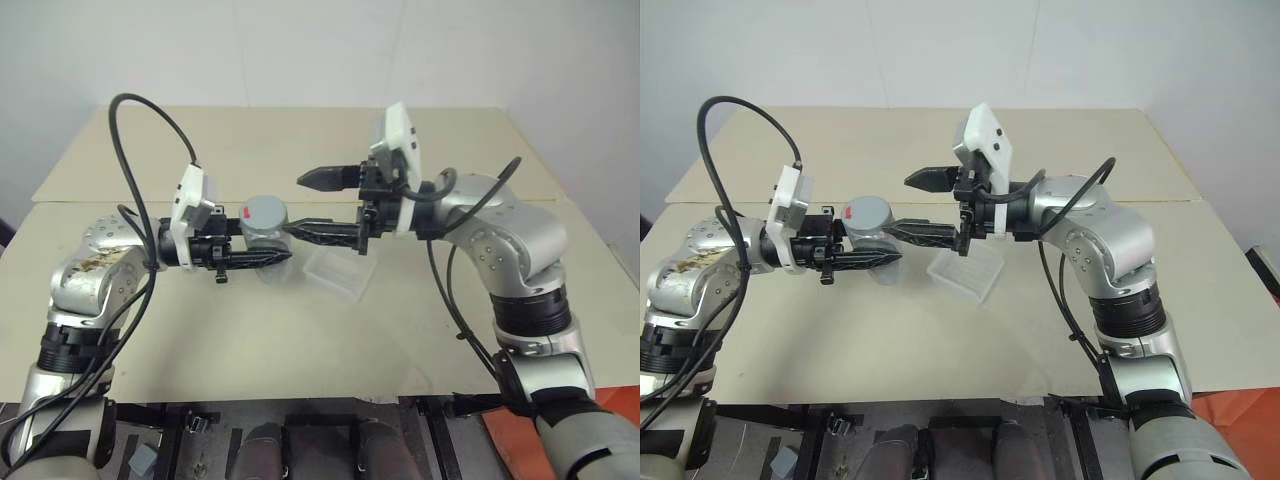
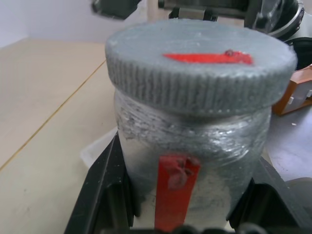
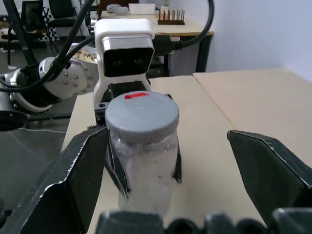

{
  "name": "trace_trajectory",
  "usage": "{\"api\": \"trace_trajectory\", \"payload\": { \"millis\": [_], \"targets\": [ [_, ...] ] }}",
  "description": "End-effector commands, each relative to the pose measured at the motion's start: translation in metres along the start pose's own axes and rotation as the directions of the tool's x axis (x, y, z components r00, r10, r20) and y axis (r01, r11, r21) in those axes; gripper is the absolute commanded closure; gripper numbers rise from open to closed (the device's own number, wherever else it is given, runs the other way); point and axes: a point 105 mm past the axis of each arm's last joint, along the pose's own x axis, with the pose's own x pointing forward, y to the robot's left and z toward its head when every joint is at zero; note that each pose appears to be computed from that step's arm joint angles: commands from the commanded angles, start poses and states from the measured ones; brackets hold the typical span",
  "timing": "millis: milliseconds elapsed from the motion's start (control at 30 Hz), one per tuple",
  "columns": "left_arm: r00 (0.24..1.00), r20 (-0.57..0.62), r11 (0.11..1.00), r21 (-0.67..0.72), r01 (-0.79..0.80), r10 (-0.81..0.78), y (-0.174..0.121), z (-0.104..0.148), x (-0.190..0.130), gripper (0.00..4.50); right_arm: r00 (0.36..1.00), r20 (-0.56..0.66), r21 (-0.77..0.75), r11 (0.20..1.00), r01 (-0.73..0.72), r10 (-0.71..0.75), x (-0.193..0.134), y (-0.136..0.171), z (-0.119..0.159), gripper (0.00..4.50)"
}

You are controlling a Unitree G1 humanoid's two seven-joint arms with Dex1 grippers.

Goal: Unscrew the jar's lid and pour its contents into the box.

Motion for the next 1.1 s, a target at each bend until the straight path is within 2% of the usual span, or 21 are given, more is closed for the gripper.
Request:
{"api": "trace_trajectory", "payload": {
  "millis": [33, 800, 900, 1033, 1100],
  "targets": [
    [1.0, 0.022, 0.998, 0.064, 0.019, -0.021, 0.001, 0.013, 0.002, 2.57, 0.999, 0.027, -0.052, 0.999, -0.016, 0.017, 0.007, 0.008, 0.018, 0.0],
    [0.998, 0.023, 0.996, 0.071, 0.048, -0.05, 0.003, 0.012, 0.005, 2.57, 0.998, 0.041, -0.01, 0.999, -0.047, 0.048, 0.032, 0.014, 0.015, 0.0],
    [0.998, 0.019, 0.996, 0.074, 0.051, -0.053, 0.003, 0.012, 0.004, 2.57, 0.996, 0.059, -0.01, 0.998, -0.06, 0.061, 0.032, 0.013, 0.017, 0.57],
    [0.998, 0.019, 0.995, 0.078, 0.057, -0.059, 0.002, 0.014, 0.001, 2.57, 0.995, 0.049, -0.005, 0.997, -0.083, 0.083, 0.031, 0.013, 0.015, 1.76],
    [0.997, 0.027, 0.994, 0.084, 0.069, -0.071, -0.001, 0.017, 0.0, 2.57, 0.992, 0.046, 0.005, 0.993, -0.117, 0.117, 0.029, 0.013, 0.012, 1.76]
  ]
}}
